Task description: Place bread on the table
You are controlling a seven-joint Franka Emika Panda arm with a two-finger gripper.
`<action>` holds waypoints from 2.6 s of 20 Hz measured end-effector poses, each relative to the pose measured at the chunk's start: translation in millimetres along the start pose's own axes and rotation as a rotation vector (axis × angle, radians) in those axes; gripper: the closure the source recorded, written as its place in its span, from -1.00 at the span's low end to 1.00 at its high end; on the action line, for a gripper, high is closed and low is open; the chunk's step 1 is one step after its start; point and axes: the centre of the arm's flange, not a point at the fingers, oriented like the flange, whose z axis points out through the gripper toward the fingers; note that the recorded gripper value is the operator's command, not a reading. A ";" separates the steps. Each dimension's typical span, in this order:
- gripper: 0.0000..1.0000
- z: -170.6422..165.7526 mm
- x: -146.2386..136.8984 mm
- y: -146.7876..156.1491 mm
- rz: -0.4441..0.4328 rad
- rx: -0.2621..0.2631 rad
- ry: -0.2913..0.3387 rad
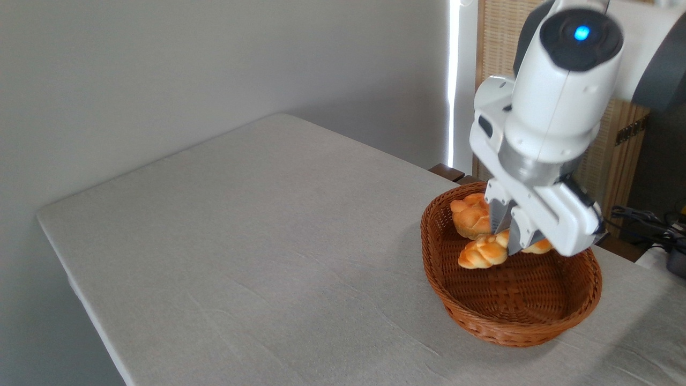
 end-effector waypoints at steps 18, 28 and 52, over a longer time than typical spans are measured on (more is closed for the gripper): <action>-0.95 44.2 421.7 -42.5 -0.178 0.238 -0.005; -1.00 92.0 448.6 -53.5 -0.172 0.224 -0.040; -1.00 -86.6 365.4 -2.0 -0.255 0.359 -0.073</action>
